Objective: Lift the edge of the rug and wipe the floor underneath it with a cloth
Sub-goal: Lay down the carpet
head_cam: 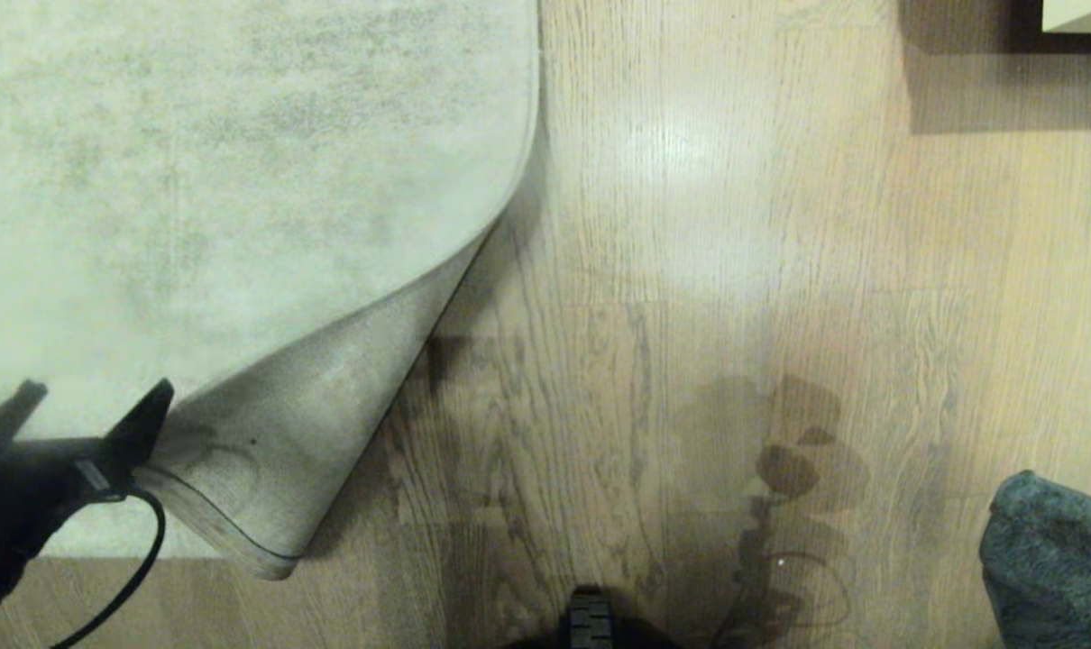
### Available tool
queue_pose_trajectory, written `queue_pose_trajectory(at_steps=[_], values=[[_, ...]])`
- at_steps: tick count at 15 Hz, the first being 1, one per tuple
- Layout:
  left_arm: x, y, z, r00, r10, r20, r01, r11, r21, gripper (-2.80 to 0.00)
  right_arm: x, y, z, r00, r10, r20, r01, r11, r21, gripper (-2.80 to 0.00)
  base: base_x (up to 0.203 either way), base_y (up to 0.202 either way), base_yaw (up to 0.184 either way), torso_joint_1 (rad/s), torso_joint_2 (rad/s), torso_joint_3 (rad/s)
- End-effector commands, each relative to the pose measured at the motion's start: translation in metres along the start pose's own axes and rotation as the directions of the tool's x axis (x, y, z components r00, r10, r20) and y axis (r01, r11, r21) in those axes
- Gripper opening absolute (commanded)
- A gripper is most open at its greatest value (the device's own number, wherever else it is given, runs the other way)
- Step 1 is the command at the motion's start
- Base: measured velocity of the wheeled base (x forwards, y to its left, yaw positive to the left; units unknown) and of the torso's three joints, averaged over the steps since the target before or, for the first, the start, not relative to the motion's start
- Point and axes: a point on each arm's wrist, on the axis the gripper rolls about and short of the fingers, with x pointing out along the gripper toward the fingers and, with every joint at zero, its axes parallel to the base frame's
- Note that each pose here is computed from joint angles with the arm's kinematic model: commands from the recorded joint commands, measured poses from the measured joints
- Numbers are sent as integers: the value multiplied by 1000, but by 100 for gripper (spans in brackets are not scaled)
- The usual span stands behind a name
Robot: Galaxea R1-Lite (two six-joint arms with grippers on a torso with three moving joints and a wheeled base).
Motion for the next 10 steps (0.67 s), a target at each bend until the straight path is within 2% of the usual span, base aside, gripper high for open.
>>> queue_pose_trajectory(at_steps=[1,6,10], values=[[-8,0,15,994,-2,108,2,1000,-3,0,0,0,0,1000,0,-1,0,1000,-1,-280,0,0,0,0,0,0],[-10,-5,16,993,-36,111,39,999,-28,0,0,0,0,1000,0,0,0,1000,0,-280,0,0,0,0,0,0],[-14,-11,2,996,-81,-48,79,996,-43,0,0,0,0,1000,0,-1,0,1000,0,-280,0,0,0,0,0,0]])
